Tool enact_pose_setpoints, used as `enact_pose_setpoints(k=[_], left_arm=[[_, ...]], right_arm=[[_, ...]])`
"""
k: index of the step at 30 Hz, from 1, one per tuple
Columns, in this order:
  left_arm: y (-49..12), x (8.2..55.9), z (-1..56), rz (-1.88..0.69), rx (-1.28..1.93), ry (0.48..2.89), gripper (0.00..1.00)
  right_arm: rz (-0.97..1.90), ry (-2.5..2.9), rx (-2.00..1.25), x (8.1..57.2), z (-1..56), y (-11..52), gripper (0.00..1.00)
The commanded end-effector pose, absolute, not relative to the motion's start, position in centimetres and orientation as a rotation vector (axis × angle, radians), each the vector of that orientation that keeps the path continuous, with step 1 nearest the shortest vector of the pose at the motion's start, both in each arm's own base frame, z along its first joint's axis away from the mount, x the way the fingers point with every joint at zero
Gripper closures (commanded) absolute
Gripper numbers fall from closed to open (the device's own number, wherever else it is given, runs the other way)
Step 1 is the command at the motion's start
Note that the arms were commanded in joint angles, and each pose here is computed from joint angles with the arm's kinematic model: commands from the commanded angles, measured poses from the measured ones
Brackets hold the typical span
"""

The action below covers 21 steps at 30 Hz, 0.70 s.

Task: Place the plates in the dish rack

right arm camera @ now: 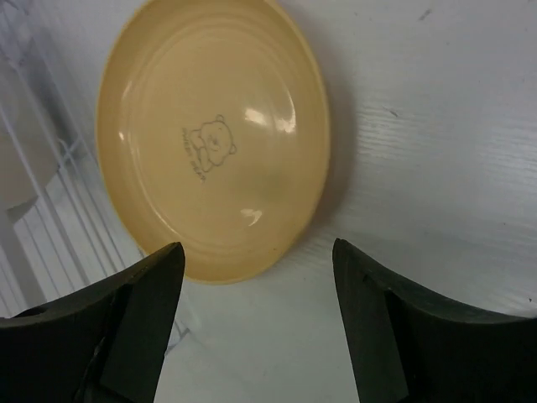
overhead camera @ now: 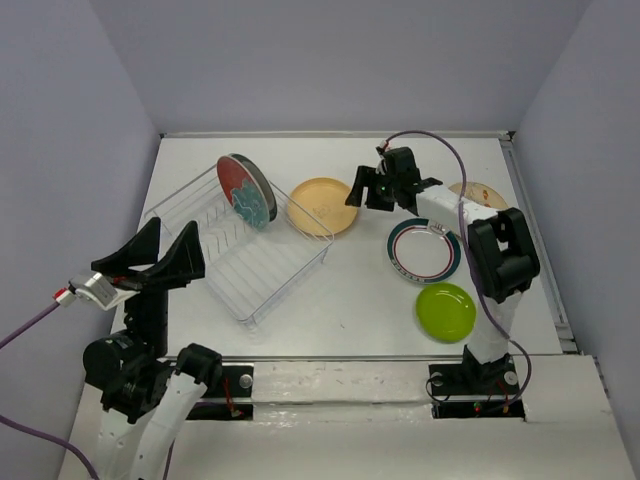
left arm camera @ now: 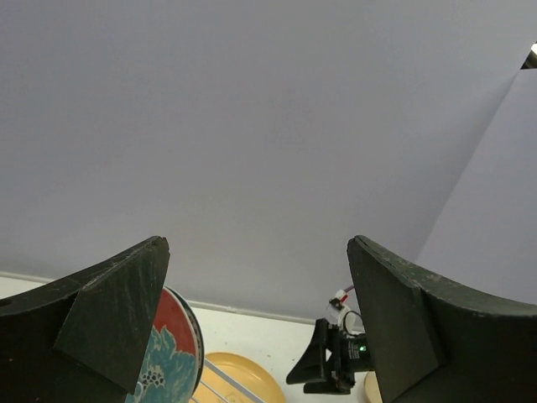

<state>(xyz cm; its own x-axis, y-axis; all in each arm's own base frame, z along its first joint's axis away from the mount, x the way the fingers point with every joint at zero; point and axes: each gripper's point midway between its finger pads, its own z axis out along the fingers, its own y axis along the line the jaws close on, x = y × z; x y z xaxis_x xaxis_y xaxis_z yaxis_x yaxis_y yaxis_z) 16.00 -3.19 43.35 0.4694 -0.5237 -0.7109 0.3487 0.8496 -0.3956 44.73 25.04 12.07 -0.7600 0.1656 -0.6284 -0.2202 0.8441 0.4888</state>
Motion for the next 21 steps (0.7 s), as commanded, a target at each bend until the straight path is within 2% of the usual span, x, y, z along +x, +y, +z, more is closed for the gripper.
enact_pose_setpoints(k=[1,4,12,16,19,20,21], left_arm=[[-3.9,16.7,43.6,-0.555,-0.194,0.942,0.01],[-4.2,17.2,43.4,-0.557,-0.186,0.958,0.01],[-4.3,17.6,43.2,-0.546,-0.186,0.973,0.01],[-4.2,17.6,43.2,-0.543,-0.185,0.973,0.01],[-4.1,17.4,43.2,-0.54,-0.188,0.968,0.01],[-4.0,17.3,43.3,-0.541,-0.189,0.966,0.01],[-4.0,17.3,43.2,-0.54,-0.188,0.967,0.01]], right_arm=[[0.81,2.321,0.002,46.1,12.0,25.4,0.23],[0.827,2.362,0.027,47.1,9.7,25.6,0.24],[0.865,2.466,0.14,48.1,4.3,25.8,0.44],[0.946,2.457,0.184,48.8,3.9,25.9,0.57],[0.968,2.437,0.21,49.6,4.6,25.9,0.79],[0.953,2.431,0.233,49.9,4.6,25.3,0.92],[0.931,2.417,0.256,50.3,5.0,24.5,0.93]])
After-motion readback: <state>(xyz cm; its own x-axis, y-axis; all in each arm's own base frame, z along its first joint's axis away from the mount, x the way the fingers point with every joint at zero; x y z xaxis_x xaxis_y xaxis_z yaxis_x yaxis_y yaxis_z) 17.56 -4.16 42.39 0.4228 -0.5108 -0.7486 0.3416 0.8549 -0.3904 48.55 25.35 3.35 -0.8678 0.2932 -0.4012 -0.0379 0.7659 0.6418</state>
